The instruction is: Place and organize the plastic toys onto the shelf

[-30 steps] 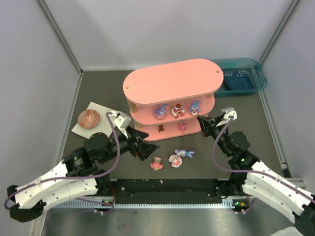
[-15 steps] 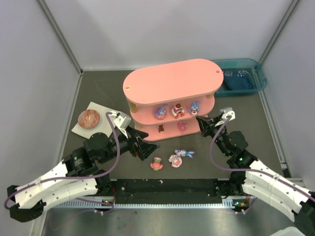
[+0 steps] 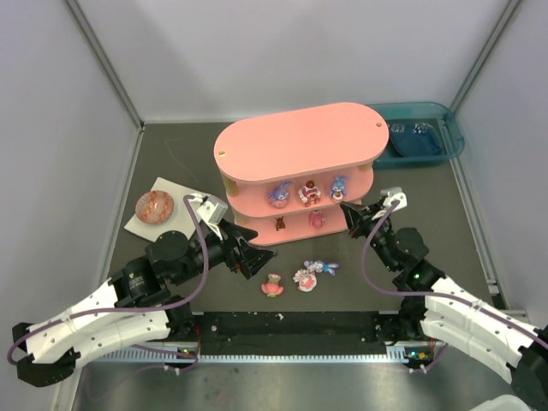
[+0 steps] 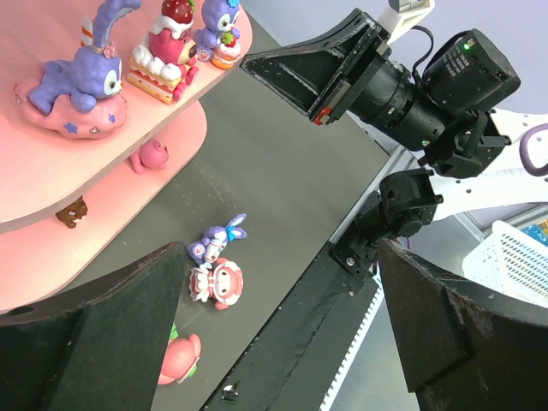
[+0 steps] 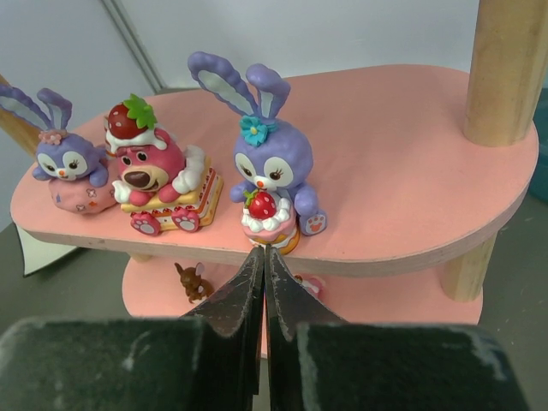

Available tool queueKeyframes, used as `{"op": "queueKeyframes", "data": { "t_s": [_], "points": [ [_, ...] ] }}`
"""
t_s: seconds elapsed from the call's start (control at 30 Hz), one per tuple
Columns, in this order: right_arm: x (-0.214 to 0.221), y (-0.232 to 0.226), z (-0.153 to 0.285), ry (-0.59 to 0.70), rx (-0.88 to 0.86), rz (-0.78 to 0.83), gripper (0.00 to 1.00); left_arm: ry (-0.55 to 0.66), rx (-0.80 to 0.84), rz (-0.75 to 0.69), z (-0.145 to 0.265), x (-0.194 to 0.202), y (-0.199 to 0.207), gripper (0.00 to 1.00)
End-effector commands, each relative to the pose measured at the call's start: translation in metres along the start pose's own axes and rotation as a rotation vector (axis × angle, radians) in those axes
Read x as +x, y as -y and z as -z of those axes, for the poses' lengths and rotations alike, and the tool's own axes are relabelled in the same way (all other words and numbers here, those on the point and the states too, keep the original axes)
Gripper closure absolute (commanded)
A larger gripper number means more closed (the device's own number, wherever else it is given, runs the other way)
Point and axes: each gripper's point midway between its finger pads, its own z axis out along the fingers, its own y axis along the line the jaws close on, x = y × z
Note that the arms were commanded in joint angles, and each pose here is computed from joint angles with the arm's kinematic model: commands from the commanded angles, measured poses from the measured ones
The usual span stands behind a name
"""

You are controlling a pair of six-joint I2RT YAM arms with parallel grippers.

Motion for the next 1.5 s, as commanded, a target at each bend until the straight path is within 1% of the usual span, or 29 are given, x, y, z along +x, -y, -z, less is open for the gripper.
{"op": "queueKeyframes", "data": {
  "t_s": [0.0,1.47],
  "points": [
    [-0.0102,0.0001,-0.0032,0.048,0.002,-0.015,1.00,0.018,0.001,-0.017,-0.0015,-0.0045,0.0001,0.01],
    [-0.0110,0.0047,-0.0128,0.065,0.033,0.005,1.00,0.023,-0.020,-0.023,0.0018,-0.0071,-0.0041,0.01]
  ]
}}
